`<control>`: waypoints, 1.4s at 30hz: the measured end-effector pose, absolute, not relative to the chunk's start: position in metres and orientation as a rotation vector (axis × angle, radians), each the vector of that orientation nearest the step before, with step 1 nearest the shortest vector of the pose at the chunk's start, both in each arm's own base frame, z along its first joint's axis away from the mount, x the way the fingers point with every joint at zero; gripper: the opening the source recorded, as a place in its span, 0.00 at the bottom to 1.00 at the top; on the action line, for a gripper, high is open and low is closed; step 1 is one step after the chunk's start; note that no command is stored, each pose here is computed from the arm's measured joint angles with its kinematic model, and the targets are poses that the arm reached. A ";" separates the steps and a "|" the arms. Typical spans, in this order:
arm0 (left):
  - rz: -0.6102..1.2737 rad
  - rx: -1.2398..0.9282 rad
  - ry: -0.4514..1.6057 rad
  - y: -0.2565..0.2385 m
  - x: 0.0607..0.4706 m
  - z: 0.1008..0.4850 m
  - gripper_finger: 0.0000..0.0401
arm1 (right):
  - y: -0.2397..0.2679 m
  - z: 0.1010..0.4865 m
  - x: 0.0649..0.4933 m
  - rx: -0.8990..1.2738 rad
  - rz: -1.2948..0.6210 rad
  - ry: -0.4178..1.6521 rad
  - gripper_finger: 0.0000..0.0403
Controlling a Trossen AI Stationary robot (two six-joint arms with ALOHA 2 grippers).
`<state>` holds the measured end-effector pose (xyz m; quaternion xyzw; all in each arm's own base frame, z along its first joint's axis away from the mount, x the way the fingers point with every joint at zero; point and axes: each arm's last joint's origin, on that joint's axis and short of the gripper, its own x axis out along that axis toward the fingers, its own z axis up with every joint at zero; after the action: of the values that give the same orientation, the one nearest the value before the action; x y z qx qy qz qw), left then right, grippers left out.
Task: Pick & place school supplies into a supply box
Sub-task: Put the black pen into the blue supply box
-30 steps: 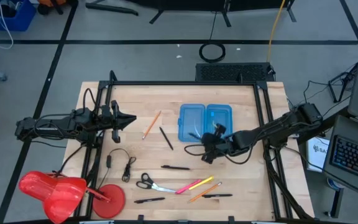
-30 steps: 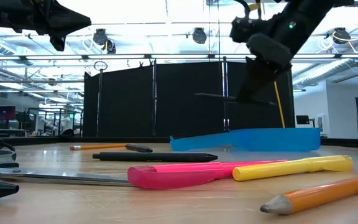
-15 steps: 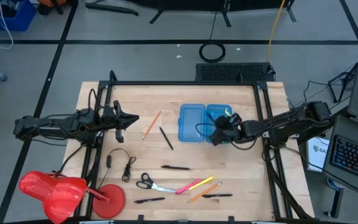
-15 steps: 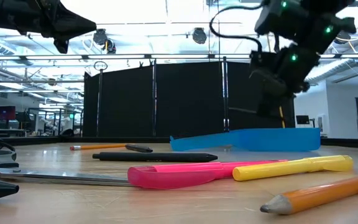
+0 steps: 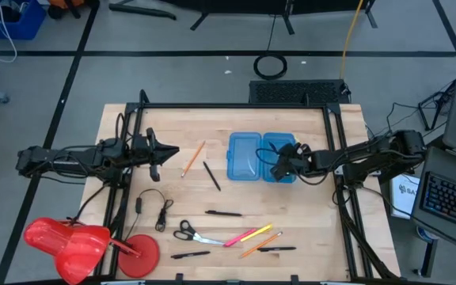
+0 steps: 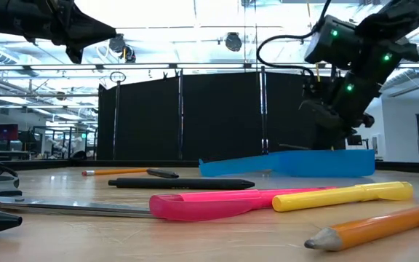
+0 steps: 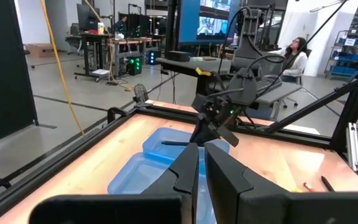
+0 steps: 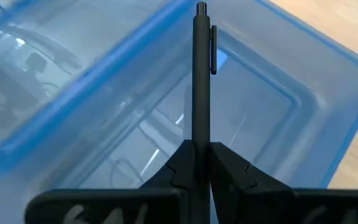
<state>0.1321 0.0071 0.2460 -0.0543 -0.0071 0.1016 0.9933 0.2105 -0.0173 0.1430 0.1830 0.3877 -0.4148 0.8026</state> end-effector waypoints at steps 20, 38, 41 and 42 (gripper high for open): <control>0.204 -0.104 -0.013 0.007 0.132 0.246 0.08 | -0.020 0.139 0.207 0.377 -0.894 0.847 0.17; 0.204 -0.104 -0.013 0.007 0.132 0.246 0.08 | -0.019 0.144 0.217 0.337 -0.785 0.803 0.19; 0.204 -0.106 -0.013 0.007 0.132 0.246 0.08 | -0.016 0.147 0.223 0.329 -0.702 0.771 0.19; 0.202 -0.108 -0.013 0.007 0.132 0.246 0.08 | -0.015 0.148 0.225 0.320 -0.680 0.757 0.19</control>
<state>0.1321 0.0070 0.2459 -0.0537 -0.0062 0.1010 0.9934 0.2252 -0.0147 0.1480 0.1526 0.3608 -0.3239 0.8612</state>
